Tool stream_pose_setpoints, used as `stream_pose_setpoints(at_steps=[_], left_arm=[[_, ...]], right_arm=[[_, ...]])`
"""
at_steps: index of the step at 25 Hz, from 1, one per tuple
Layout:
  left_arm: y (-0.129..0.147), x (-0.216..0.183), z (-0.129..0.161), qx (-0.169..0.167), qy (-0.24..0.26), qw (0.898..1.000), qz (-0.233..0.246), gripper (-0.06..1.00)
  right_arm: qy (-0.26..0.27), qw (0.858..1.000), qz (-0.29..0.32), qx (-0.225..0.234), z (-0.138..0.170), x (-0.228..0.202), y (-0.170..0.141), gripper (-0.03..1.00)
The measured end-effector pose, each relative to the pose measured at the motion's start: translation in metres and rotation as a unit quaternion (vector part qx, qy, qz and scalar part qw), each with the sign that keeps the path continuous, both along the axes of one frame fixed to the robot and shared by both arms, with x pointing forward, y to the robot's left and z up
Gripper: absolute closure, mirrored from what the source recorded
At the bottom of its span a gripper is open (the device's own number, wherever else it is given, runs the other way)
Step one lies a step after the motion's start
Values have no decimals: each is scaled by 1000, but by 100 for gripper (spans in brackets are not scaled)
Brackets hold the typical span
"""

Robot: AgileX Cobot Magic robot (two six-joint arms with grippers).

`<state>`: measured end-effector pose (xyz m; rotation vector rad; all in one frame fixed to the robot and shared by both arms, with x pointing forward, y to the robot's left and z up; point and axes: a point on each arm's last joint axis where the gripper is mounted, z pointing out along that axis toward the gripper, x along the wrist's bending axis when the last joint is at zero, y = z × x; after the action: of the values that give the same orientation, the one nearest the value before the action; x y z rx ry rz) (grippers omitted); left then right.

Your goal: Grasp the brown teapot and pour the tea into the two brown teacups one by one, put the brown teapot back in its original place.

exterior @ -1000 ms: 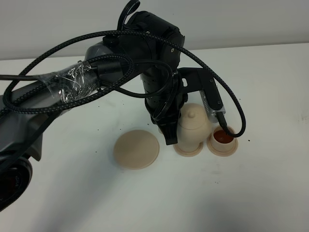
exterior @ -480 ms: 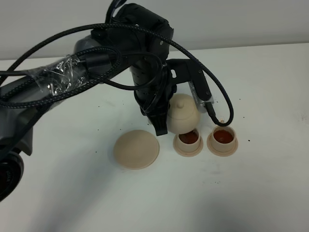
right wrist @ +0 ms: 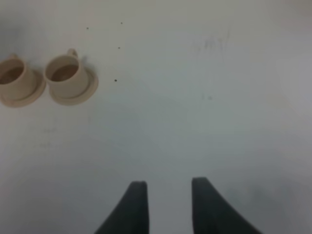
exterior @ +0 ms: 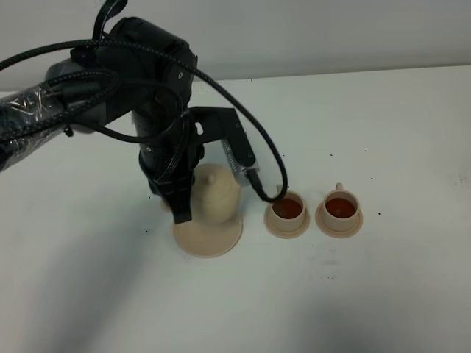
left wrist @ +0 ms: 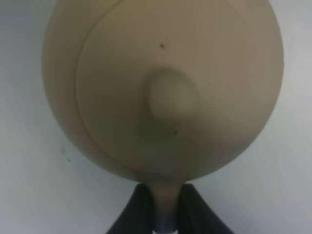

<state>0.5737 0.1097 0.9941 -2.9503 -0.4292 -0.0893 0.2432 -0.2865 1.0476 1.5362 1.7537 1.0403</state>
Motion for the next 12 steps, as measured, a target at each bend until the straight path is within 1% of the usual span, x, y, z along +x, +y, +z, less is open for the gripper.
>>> stream_pose_setpoints(at_steps=[1, 3, 8, 12], left_arm=[[4, -4, -6, 11, 8, 1000, 0, 82], [9, -11, -18, 19, 14, 1000, 2, 82], [14, -20, -44, 13, 12, 1000, 8, 82], [15, -22, -50, 10, 9, 1000, 13, 82]], right_arm=[[0, 1000, 0, 0, 0, 0, 0, 73], [0, 1000, 0, 0, 0, 0, 0, 73], [0, 1000, 0, 0, 0, 0, 0, 73], [0, 1000, 0, 0, 0, 0, 0, 73]])
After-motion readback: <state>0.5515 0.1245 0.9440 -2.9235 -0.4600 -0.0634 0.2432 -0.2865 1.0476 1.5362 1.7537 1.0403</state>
